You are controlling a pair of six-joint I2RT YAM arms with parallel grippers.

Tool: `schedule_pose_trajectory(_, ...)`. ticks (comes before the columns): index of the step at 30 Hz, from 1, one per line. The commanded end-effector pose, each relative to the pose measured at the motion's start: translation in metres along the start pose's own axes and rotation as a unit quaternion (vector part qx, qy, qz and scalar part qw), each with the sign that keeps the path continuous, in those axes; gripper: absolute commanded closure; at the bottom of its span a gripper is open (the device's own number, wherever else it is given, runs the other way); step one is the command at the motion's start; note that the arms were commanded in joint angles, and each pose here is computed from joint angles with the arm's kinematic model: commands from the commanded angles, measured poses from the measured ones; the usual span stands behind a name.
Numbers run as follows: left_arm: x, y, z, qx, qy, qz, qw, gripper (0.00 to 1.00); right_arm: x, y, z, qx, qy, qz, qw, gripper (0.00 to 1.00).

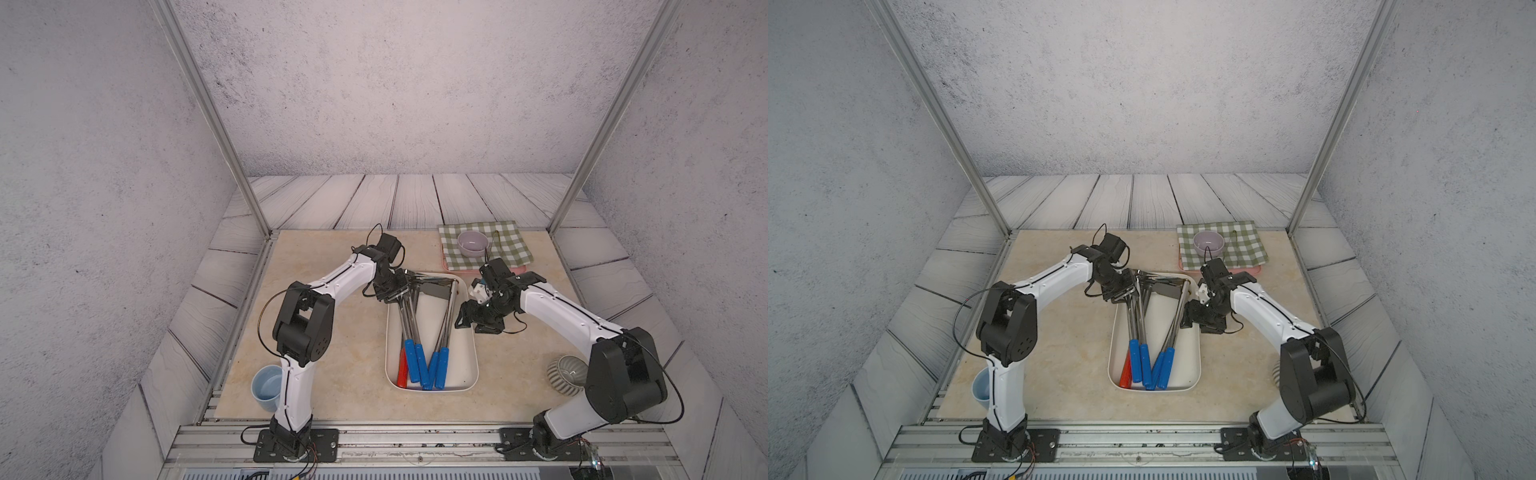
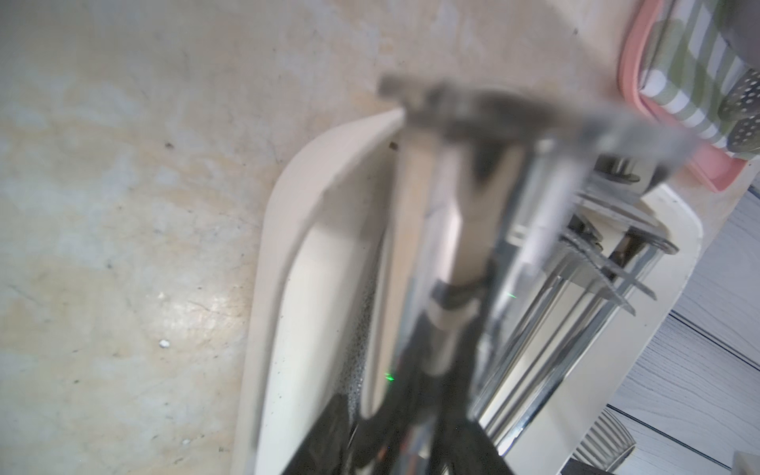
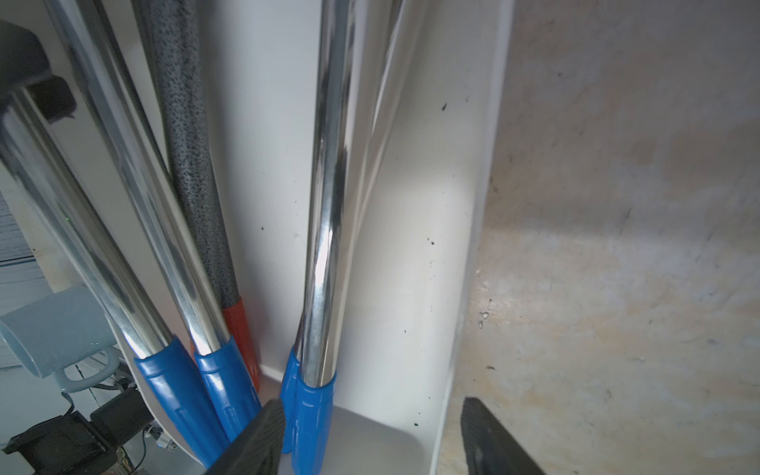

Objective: Put the small hoe into the storage box
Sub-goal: Place the hoe in the storage box.

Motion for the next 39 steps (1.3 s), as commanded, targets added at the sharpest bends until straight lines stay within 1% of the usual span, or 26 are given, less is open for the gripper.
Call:
schedule_pose_trajectory(1,-0.013,0.005,-0.023,-0.018,-0.010,0.015,1.000,0.55,-0.002,-0.002,0.002,0.006,0.000,0.004,1.000,0.30)
schedule_pose_trajectory(4,-0.013,0.011,-0.032,-0.029,-0.005,0.018,0.999,0.54,-0.002,-0.002,0.002,0.006,-0.001,0.004,1.000,0.30)
schedule_pose_trajectory(10,0.000,0.035,-0.057,-0.056,0.043,0.023,0.997,0.53,-0.004,-0.001,0.004,0.008,-0.005,0.003,1.000,0.30)
schedule_pose_trajectory(15,0.008,0.054,-0.064,-0.061,0.060,0.024,0.996,0.53,-0.005,0.000,0.006,0.007,-0.010,0.002,1.000,0.30)
schedule_pose_trajectory(22,0.011,0.071,-0.053,-0.051,0.057,0.029,0.997,0.53,-0.008,0.003,0.010,0.008,-0.021,0.004,1.000,0.30)
schedule_pose_trajectory(26,0.011,0.075,-0.044,-0.040,0.054,0.029,0.997,0.54,-0.012,0.004,0.013,0.008,-0.034,0.007,0.999,0.30)
schedule_pose_trajectory(29,0.009,0.078,-0.041,-0.042,0.044,0.029,0.998,0.55,-0.015,0.005,0.014,0.009,-0.044,0.007,0.999,0.30)
schedule_pose_trajectory(37,0.005,0.080,-0.026,-0.029,0.022,0.023,0.999,0.63,-0.025,0.006,0.028,0.027,-0.066,0.013,0.997,0.31)
schedule_pose_trajectory(39,0.003,0.080,-0.023,-0.026,0.018,0.024,0.999,0.67,-0.027,0.006,0.034,0.035,-0.070,0.014,0.997,0.33)
Point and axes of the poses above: each gripper's point midway between its finger pads, its own z axis out along the fingers, its own x axis along the line the jaws close on, y = z × x, the point moved 3 cm from there along -z, back along the fingers, and after that the axes turned 11 degrees about z, right-handed, at the moved point
